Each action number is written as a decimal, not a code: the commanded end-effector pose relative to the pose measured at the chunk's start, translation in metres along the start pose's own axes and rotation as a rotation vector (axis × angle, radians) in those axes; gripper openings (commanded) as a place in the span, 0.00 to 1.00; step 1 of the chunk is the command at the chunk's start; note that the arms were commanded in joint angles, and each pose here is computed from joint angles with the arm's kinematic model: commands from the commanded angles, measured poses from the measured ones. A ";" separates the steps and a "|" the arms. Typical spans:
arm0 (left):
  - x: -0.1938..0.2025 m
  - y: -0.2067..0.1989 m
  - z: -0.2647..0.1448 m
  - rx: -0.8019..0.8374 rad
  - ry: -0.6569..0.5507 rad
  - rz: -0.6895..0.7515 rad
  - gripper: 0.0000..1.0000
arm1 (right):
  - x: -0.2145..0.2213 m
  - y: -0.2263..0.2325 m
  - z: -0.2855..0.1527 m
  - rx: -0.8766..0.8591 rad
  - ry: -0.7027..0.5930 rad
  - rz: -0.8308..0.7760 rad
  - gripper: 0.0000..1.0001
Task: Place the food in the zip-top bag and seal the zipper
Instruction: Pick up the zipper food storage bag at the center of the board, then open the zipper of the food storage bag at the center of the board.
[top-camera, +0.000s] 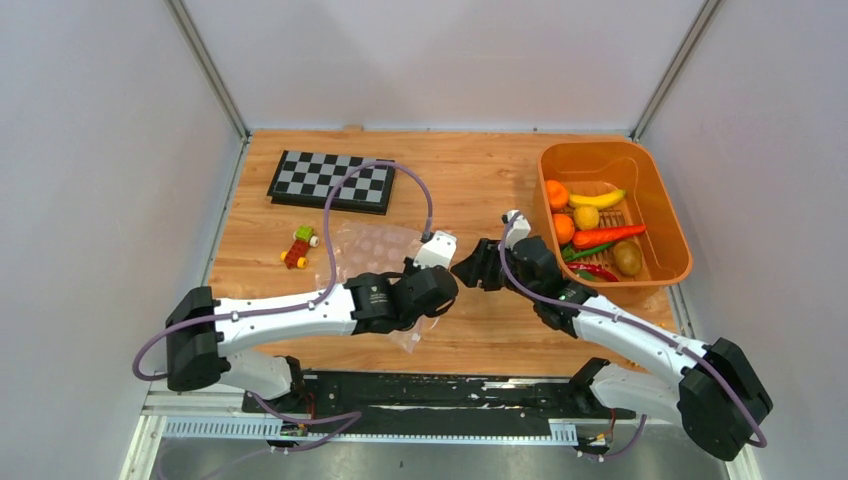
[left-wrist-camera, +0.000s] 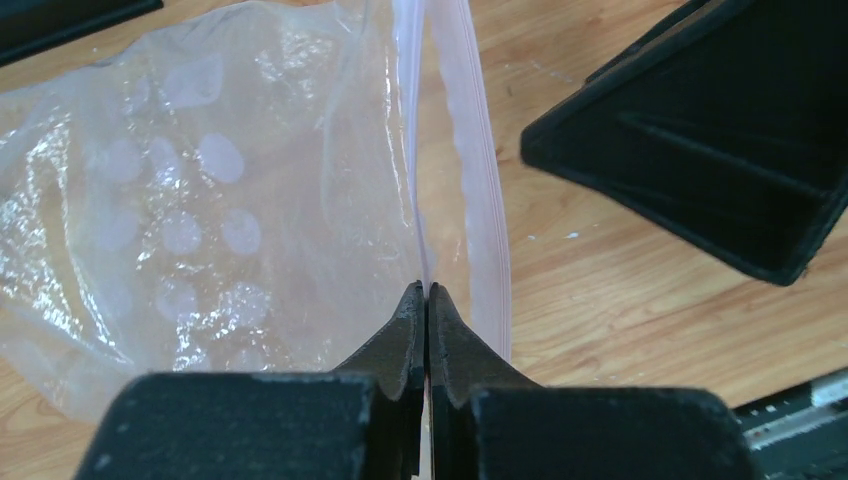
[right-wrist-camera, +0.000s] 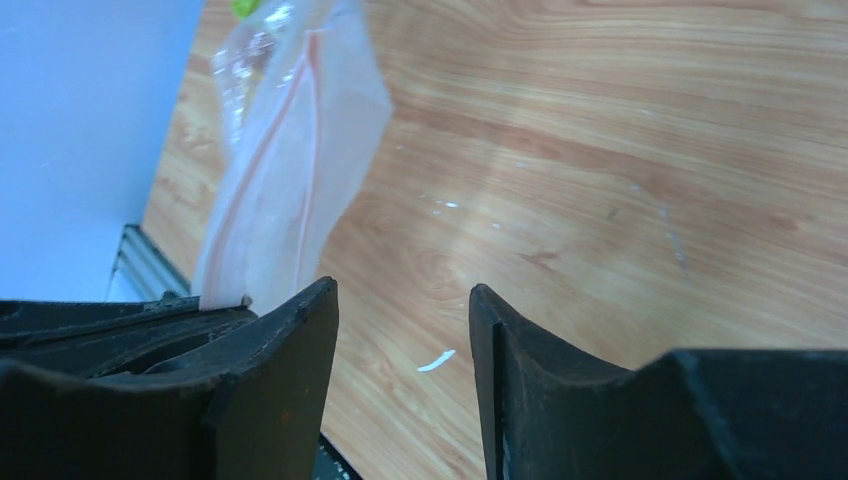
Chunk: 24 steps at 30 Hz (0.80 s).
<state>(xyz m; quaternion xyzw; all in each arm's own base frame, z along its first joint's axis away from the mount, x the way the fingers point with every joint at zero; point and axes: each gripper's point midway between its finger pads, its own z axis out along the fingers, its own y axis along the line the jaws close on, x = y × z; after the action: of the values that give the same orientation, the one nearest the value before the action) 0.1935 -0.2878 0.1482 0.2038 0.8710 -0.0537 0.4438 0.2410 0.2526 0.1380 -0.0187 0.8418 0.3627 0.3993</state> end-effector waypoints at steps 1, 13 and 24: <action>-0.018 -0.004 -0.021 0.069 -0.022 -0.002 0.00 | -0.019 0.050 -0.011 -0.243 -0.049 -0.002 0.53; -0.038 -0.010 -0.037 0.137 -0.052 -0.037 0.00 | -0.031 0.070 -0.025 -0.290 -0.051 0.018 0.49; -0.041 -0.014 -0.044 0.189 -0.071 -0.066 0.00 | -0.012 0.076 -0.001 -0.301 0.030 0.020 0.14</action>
<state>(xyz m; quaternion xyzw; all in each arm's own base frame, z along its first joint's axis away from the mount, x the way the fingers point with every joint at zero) 0.1761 -0.2940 0.1777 0.2258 0.8685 -0.1179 0.4253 0.2198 0.2915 0.1608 -0.0667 0.8126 0.4550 0.3582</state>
